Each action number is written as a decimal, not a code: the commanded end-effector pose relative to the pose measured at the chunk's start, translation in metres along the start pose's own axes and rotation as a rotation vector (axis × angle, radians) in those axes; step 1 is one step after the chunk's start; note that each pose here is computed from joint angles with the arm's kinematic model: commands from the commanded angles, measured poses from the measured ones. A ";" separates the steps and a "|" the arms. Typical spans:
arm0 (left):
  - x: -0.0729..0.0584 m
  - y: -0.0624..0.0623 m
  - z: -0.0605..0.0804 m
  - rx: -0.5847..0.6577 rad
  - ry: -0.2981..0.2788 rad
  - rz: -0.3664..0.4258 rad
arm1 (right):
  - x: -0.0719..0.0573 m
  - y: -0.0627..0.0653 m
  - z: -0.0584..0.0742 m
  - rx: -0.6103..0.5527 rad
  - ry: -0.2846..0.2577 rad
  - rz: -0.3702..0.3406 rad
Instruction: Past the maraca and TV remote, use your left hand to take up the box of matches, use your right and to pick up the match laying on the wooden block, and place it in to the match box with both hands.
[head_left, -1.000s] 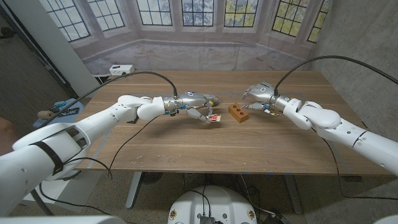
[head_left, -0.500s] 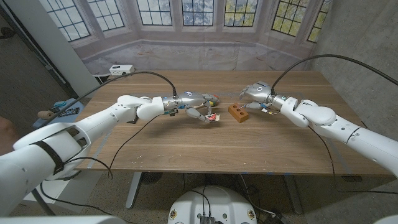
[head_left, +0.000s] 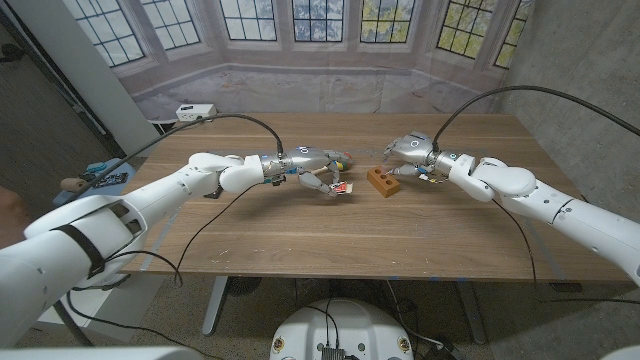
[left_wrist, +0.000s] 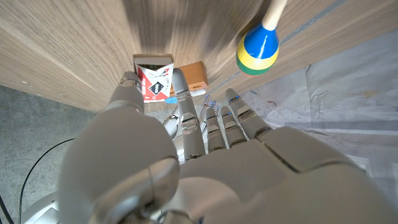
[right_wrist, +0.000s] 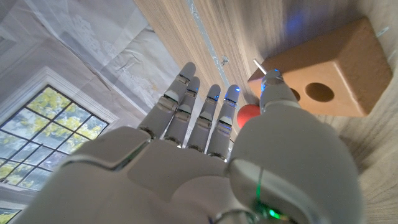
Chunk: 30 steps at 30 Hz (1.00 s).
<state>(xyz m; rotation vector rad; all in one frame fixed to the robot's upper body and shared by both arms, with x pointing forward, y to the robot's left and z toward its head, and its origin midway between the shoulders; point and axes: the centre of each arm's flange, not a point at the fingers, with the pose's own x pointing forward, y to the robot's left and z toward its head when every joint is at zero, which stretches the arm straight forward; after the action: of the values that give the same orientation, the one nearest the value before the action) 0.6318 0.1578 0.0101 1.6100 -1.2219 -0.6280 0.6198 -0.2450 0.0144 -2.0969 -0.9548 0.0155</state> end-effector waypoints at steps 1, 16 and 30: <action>0.002 0.000 0.000 -0.001 -0.002 -0.001 | -0.001 0.004 0.001 0.006 -0.012 -0.003; 0.002 -0.001 0.001 -0.007 -0.002 -0.002 | -0.002 0.011 0.001 0.010 -0.026 0.001; 0.003 -0.001 0.002 -0.012 0.002 -0.003 | -0.002 0.017 -0.001 0.018 -0.034 0.004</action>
<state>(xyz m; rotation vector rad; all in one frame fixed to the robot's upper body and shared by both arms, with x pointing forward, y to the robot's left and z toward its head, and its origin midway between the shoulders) 0.6319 0.1554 0.0097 1.6051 -1.2182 -0.6351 0.6266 -0.2507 0.0049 -2.0924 -0.9675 0.0515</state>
